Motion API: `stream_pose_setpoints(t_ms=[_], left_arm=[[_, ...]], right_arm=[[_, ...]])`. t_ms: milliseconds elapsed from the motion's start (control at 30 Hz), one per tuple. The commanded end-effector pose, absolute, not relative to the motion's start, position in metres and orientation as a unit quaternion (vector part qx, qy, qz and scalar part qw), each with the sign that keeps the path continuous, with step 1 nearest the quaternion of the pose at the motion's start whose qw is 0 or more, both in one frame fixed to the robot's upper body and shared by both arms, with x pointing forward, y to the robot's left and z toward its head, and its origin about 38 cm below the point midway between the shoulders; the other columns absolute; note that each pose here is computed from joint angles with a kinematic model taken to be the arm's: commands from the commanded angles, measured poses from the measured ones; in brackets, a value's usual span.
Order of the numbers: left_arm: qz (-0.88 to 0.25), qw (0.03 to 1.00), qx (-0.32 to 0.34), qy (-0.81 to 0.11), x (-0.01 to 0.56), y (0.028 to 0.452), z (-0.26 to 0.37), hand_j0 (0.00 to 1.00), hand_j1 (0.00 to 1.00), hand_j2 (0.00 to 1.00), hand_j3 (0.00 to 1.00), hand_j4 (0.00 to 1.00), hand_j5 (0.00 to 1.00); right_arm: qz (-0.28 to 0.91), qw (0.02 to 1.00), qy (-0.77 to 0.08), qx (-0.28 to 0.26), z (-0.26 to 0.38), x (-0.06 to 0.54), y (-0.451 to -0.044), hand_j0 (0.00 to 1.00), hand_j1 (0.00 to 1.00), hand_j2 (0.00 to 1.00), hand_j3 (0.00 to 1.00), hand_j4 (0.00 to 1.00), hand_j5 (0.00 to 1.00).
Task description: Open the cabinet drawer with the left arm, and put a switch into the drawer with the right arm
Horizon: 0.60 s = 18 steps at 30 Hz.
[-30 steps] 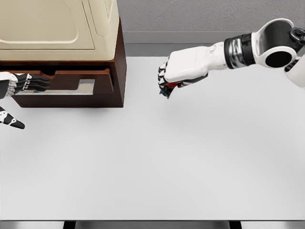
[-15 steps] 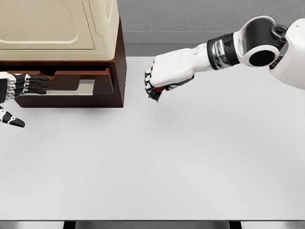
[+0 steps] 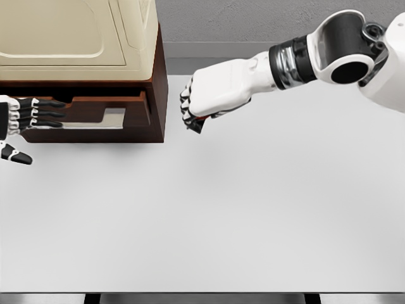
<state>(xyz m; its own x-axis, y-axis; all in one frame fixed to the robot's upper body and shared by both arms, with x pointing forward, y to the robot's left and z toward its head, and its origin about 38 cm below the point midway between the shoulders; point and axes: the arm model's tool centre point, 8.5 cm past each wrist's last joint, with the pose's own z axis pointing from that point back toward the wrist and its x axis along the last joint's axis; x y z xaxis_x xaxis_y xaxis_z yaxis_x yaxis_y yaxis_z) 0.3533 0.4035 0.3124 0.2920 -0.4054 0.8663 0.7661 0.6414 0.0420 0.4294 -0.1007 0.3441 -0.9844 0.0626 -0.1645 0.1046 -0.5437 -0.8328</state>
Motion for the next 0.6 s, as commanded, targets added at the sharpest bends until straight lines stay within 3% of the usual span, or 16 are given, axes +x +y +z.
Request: stream_pose_setpoints(t_ms=[0,567], left_arm=[[-0.390,0.783,-0.168,-0.455,0.352,0.409,0.312,1.00,1.00,1.00,1.00,1.00,1.00],[-0.353,0.810,-0.201,-0.424,0.349,0.409,0.307,1.00,1.00,1.00,1.00,1.00,1.00]], right_arm=[[-0.873,0.015,0.481,0.084,0.346,0.426,-0.100,0.44,0.44,0.44,0.44,0.44,0.44],[-0.865,0.040,0.492,0.086,0.371,0.412,-0.096,0.44,0.44,0.44,0.44,0.44,0.44]])
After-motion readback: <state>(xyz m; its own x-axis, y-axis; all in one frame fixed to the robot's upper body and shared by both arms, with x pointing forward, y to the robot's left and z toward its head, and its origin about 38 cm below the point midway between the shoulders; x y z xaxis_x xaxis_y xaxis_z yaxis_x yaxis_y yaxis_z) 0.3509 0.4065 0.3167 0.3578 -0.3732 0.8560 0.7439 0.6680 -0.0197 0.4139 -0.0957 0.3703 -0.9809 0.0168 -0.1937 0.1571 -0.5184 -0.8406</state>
